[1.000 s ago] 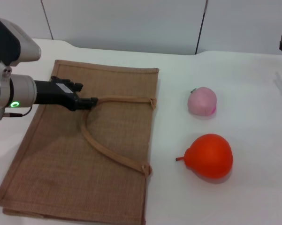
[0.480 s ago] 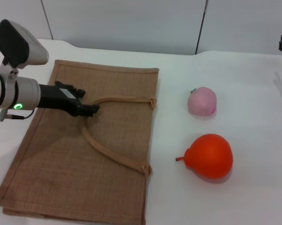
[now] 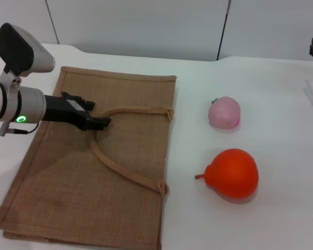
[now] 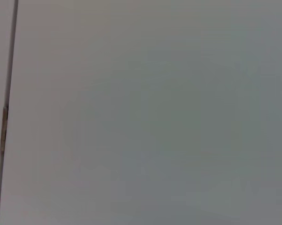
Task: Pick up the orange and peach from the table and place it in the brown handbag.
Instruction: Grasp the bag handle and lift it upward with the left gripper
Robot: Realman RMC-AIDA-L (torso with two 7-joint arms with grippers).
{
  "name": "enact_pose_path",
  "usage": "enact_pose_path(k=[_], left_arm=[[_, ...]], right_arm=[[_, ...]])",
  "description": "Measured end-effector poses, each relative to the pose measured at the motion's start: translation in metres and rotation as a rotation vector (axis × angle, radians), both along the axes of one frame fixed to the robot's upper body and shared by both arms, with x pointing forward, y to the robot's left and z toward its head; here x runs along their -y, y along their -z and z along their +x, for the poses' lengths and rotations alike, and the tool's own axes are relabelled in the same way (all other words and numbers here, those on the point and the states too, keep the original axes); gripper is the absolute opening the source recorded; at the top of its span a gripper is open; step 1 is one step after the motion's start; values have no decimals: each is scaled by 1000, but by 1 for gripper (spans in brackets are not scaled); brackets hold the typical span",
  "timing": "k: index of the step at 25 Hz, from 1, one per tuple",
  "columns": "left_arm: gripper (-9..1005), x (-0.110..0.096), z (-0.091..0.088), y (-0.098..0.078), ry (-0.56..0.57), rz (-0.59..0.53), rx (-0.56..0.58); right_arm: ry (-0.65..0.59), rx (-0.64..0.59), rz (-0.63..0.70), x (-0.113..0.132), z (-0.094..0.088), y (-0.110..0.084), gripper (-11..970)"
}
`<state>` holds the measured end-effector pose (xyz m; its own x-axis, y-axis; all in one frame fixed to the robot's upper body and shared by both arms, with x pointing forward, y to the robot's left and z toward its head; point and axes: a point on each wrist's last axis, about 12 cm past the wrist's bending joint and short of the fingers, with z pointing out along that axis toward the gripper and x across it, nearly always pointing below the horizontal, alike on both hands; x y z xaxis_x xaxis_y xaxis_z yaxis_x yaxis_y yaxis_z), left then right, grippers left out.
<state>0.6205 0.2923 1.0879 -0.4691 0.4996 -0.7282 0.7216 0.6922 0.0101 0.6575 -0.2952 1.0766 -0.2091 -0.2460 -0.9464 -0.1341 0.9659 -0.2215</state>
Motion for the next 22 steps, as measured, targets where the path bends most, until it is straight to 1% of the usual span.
enact_pose_path(k=[9,14,22], left_arm=[[610,0,0,0,0,1,-2],[489,0,1,0,-4,3,0],[485,4,2,5,-9,2,-11]], right_arm=[[-3,4,1,-2,2,-2,713],[-3,5,2,-2,2,-2,711],[-4,6,2,-2,2,-2,708]])
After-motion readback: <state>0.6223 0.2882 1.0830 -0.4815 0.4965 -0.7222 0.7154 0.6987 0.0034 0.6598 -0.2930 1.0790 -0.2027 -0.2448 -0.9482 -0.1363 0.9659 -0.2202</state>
